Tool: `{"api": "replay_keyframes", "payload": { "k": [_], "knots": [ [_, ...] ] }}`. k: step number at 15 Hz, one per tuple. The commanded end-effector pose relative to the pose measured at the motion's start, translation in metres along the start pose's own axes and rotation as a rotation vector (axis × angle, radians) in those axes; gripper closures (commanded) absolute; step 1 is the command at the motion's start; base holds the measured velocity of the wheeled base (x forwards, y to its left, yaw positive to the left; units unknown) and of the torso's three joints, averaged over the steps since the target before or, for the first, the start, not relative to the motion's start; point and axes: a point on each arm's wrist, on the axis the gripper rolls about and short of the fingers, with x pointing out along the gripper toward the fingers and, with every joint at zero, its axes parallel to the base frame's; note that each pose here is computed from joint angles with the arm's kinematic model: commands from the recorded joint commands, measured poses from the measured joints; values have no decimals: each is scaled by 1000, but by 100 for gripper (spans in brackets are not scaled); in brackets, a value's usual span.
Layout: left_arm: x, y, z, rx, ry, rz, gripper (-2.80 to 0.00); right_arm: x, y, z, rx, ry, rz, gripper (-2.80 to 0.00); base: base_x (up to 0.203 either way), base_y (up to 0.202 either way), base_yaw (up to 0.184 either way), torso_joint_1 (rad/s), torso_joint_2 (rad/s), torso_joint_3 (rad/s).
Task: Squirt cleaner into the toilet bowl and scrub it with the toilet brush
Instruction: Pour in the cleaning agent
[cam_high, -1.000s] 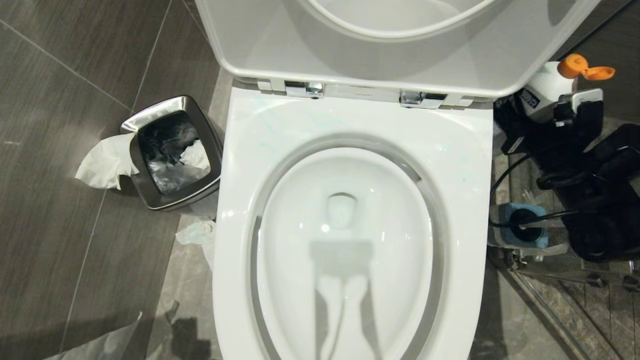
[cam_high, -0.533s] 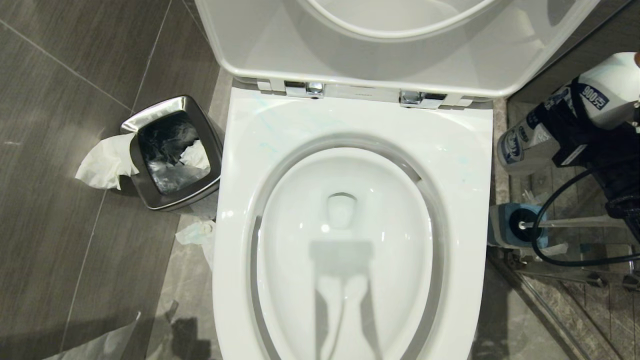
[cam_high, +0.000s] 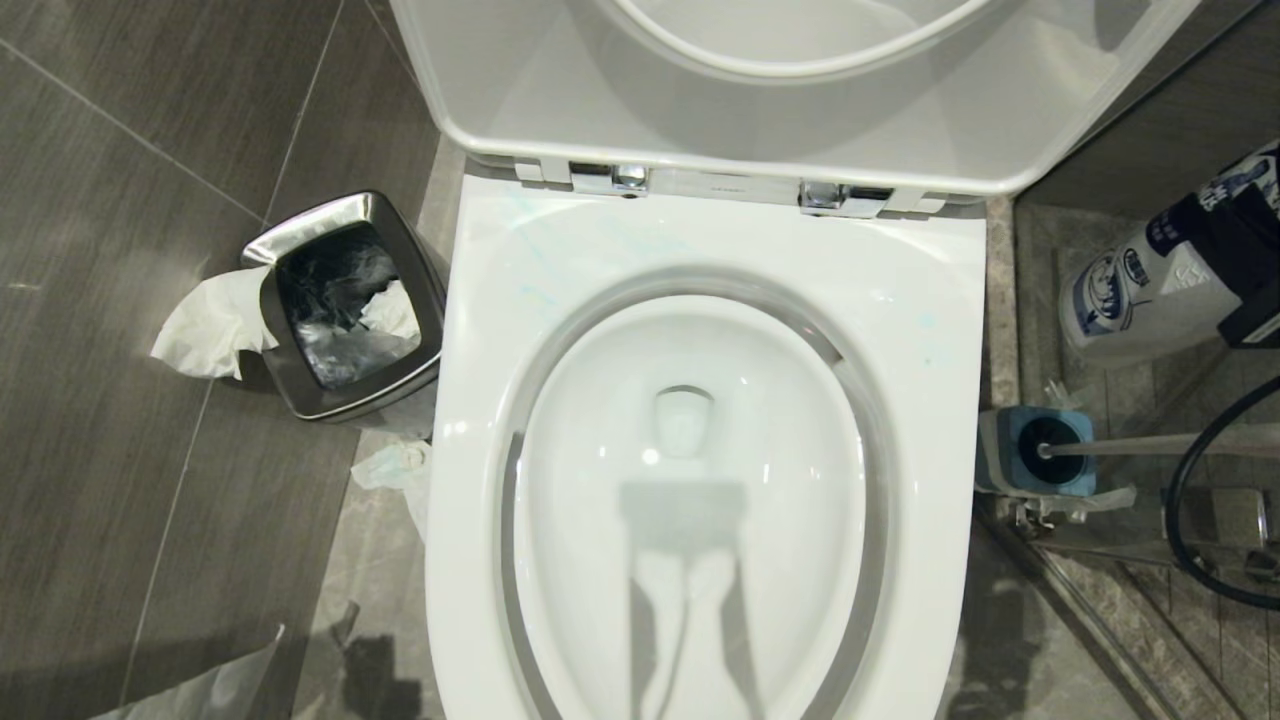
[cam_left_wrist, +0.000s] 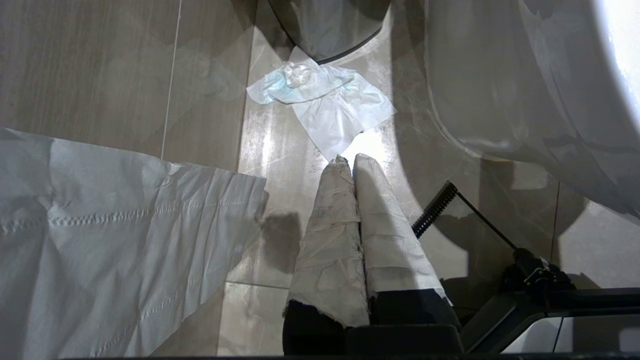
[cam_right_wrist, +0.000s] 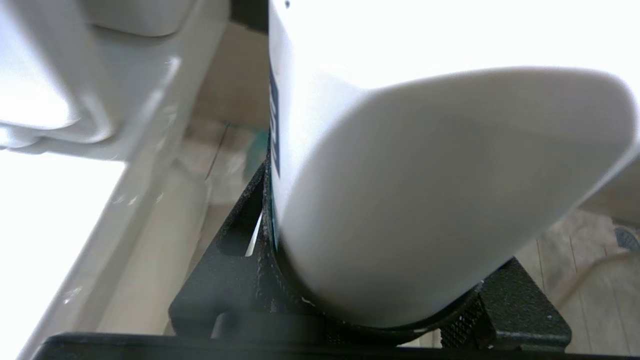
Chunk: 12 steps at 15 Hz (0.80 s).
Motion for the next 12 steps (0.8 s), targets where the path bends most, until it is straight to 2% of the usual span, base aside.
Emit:
{"api": "replay_keyframes", "payload": {
  "k": [1, 5, 8, 12],
  "knots": [
    [0, 0, -1, 0, 3, -1, 0, -18, -4, 23, 3, -17, 9, 0, 0, 0, 0, 0, 0, 0],
    [0, 0, 0, 0, 1, 0, 0, -65, -8, 41, 11, 182, 132, 0, 0, 0, 0, 0, 0, 0],
    [0, 0, 0, 0, 1, -1, 0, -92, -9, 43, 16, 264, 171, 0, 0, 0, 0, 0, 0, 0],
    [0, 0, 0, 0, 1, -1, 0, -90, -11, 54, 11, 234, 176, 0, 0, 0, 0, 0, 0, 0]
  ]
}}
